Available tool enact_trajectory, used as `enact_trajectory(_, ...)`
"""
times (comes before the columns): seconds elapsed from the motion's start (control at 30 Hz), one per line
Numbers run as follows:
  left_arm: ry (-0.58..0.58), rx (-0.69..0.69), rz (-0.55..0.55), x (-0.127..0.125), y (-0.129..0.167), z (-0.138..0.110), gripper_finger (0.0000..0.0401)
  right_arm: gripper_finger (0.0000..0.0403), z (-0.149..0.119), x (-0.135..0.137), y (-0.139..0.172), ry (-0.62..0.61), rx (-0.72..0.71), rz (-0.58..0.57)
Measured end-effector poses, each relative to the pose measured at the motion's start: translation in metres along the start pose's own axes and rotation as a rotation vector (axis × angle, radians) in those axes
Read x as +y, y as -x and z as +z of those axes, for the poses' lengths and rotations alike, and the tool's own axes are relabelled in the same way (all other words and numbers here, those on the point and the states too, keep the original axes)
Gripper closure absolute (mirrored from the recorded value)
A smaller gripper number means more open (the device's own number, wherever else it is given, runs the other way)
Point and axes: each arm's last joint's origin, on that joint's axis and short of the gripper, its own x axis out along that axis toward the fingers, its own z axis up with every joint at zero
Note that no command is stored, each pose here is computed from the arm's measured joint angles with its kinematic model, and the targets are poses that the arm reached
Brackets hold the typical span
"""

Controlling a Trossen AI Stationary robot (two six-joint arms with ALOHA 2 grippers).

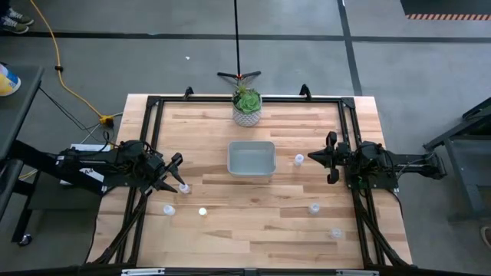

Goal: Pick and place pill bottles into a basket

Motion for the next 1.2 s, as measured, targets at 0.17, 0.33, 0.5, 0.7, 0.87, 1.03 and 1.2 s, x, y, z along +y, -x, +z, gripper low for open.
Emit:
enact_trajectory(0.17,0.000,0.000,0.000,0.0000,0.0000,0.0000,0.0201,0.0396,0.0001,0.0000,0.0000,0.000,-0.001,0.000)
enact_trajectory(0.33,0.000,0.000,0.000,0.0000,0.0000,0.0000,0.0201,0.0396,0.0000,0.0000,0.0000,0.000,0.000,0.000)
enact_trajectory(0.5,0.000,0.000,0.000,0.0000,0.0000,0.0000,0.0201,0.0396,0.0000,0.0000,0.0000,0.000,0.000,0.000)
enact_trajectory(0.7,0.000,0.000,0.000,0.0000,0.0000,-0.0001,0.0201,0.0396,0.0000,0.0000,0.0000,0.000,0.000,0.000)
enact_trajectory(0.87,0.001,0.001,0.000,0.0001,0.0000,-0.0002,0.0201,0.0396,0.0001,0.0000,0.0000,0.000,0.000,0.000)
enact_trajectory(1.03,0.000,-0.003,0.014,0.0005,0.0000,-0.0001,0.0201,0.0396,0.0001,0.0000,0.0000,0.000,-0.001,0.000)
enact_trajectory(1.2,-0.009,-0.052,0.164,0.0045,0.0004,0.0028,0.0201,0.0396,0.0000,0.0000,0.0000,0.000,0.000,0.000)
